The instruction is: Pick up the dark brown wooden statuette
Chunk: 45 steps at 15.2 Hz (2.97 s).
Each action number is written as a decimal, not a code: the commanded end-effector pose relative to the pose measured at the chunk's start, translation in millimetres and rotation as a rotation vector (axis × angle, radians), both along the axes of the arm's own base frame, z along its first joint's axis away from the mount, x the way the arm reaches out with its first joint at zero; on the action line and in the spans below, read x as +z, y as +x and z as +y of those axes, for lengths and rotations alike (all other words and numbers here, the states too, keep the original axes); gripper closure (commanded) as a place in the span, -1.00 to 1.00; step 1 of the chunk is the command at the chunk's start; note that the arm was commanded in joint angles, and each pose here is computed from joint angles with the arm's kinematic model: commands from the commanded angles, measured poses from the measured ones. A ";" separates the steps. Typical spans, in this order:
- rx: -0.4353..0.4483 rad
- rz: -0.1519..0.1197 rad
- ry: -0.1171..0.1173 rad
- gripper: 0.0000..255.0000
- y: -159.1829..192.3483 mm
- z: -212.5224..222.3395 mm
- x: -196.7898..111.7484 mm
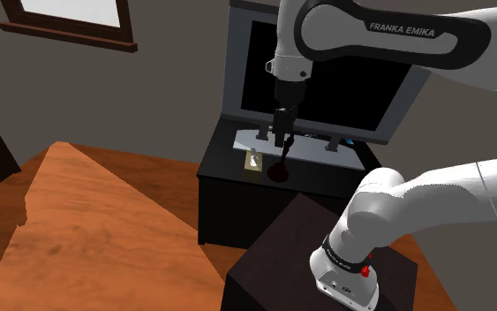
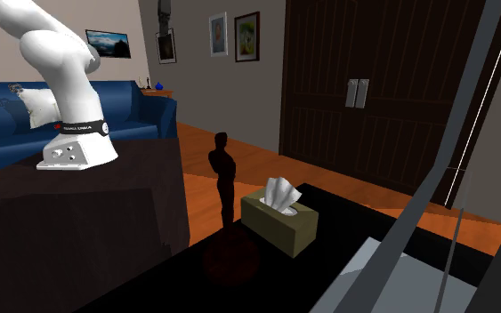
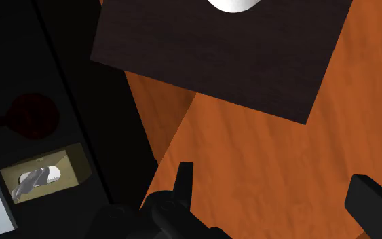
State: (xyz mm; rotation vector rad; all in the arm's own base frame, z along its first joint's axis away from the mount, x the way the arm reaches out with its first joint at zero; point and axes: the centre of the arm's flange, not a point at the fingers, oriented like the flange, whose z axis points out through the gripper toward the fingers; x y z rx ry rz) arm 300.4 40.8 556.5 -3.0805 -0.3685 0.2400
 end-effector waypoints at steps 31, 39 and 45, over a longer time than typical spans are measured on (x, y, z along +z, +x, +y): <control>-0.328 0.128 0.164 -1.00 162.5 -363.6 -164.4; -0.416 0.163 0.208 -1.00 181.4 -462.4 -221.2; -0.464 0.182 0.232 -1.00 187.2 -516.3 -259.8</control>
